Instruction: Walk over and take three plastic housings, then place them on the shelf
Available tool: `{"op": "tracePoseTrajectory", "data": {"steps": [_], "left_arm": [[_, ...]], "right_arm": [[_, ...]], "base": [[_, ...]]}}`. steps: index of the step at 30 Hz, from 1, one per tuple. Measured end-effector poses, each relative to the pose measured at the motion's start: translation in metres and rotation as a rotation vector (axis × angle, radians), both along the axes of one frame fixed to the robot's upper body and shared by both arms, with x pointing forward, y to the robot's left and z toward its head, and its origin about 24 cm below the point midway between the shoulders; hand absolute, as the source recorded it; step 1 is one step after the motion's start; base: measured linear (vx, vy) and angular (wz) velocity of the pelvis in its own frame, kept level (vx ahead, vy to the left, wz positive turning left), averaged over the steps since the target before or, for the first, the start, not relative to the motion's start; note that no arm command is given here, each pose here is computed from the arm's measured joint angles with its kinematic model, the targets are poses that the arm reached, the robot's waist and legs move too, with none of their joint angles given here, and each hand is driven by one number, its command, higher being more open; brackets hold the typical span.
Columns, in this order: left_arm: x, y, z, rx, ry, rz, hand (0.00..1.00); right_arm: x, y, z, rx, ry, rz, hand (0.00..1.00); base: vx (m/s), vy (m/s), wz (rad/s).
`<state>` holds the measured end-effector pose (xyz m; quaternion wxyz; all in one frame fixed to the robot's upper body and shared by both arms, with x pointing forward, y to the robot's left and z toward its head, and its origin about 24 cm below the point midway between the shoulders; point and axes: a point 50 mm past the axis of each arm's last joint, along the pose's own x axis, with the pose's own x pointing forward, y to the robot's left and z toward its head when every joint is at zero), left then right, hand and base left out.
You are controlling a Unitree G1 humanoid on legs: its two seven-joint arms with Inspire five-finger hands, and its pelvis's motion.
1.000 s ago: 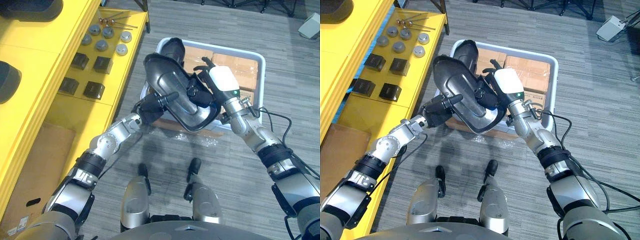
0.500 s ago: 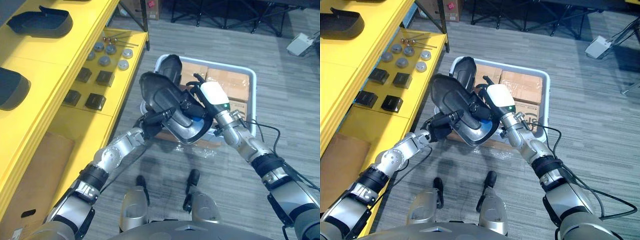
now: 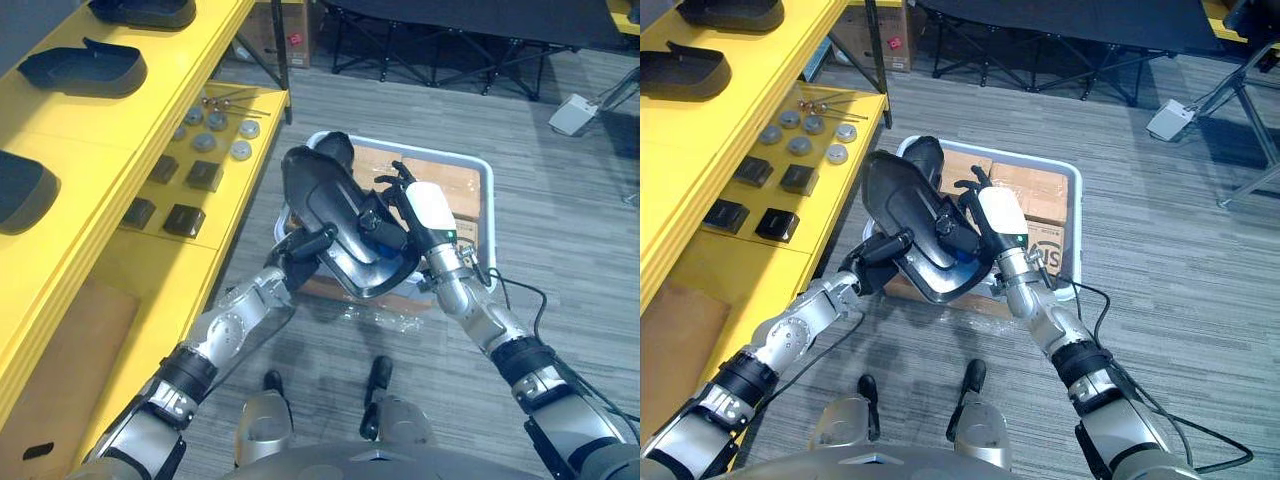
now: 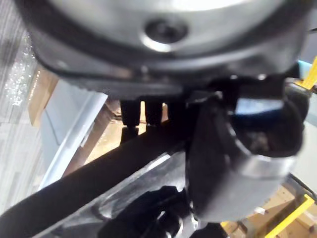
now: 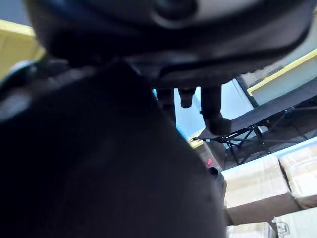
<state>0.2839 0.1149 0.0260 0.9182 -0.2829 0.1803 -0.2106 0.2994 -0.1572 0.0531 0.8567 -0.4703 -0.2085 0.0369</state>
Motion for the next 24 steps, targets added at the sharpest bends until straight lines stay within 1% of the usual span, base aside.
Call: {"op": "tracePoseTrajectory", "data": {"steps": [1,3,5,7,8,9,10,12,14,15,17,19,20,21,22,23,24], "left_arm": [[-0.004,0.0,-0.004,-0.008,0.009,0.009,0.0],[-0.008,0.001,-0.008,-0.018,0.019,0.021,0.0],[-0.013,0.002,-0.01,-0.034,0.007,0.043,0.0],[-0.017,0.006,-0.01,-0.069,-0.019,0.093,0.0],[-0.018,0.007,-0.01,-0.086,-0.023,0.113,0.0],[-0.019,0.009,-0.009,-0.117,-0.039,0.16,0.0],[-0.019,0.009,-0.007,-0.126,-0.054,0.176,0.0],[-0.024,0.007,0.005,-0.198,-0.103,0.218,0.0],[-0.031,0.008,0.017,-0.206,-0.177,0.249,0.0],[-0.034,0.008,0.021,-0.202,-0.197,0.257,0.0],[-0.042,0.01,0.03,-0.109,-0.285,0.286,0.0],[-0.051,0.013,0.037,0.1,-0.389,0.32,0.0],[-0.054,0.015,0.037,0.159,-0.409,0.33,0.0],[-0.058,0.022,0.035,0.261,-0.426,0.359,0.0],[-0.062,0.03,0.031,0.373,-0.433,0.391,0.0],[-0.065,0.033,0.028,0.427,-0.43,0.406,0.0],[-0.07,0.04,0.023,0.521,-0.417,0.437,0.0]], "right_arm": [[-0.005,0.001,-0.006,0.022,0.008,-0.01,1.0],[-0.011,0.004,-0.013,0.054,0.014,-0.026,1.0],[-0.017,0.008,-0.016,0.128,0.009,-0.047,1.0],[-0.027,0.018,-0.017,0.338,0.027,-0.059,1.0],[-0.03,0.02,-0.017,0.389,0.031,-0.058,1.0],[-0.035,0.027,-0.018,0.482,0.037,-0.041,1.0],[-0.038,0.029,-0.017,0.525,0.037,-0.033,1.0],[-0.047,0.042,-0.008,0.702,0.034,0.03,1.0],[-0.054,0.048,0.006,0.814,0.018,0.107,1.0],[-0.056,0.048,0.008,0.837,0.018,0.124,1.0],[-0.06,0.046,0.008,0.87,0.041,0.137,1.0],[-0.069,0.037,0.0,0.883,0.065,0.073,1.0],[-0.07,0.035,-0.001,0.886,0.069,0.053,1.0],[-0.072,0.028,-0.002,0.9,0.068,0.016,1.0],[-0.073,0.02,-0.001,0.922,0.054,-0.025,1.0],[-0.075,0.015,0.0,0.928,0.045,-0.053,1.0],[-0.078,0.003,0.0,0.958,0.029,-0.108,1.0]], "base": [[0.09,0.021,-0.04],[0.07,0.026,-0.03],[0.03,0.025,0.02],[0.0,0.008,0.06],[0.01,-0.002,0.08],[0.01,-0.001,0.07],[0.01,0.002,0.06],[0.0,0.007,0.04],[0.0,0.003,0.02],[0.0,0.0,0.0],[0.0,0.0,0.0],[0.0,0.0,0.0],[0.01,0.005,0.03],[0.0,0.0,0.0],[0.0,0.0,0.0],[0.0,0.0,0.0],[0.03,0.002,-0.04]]}}
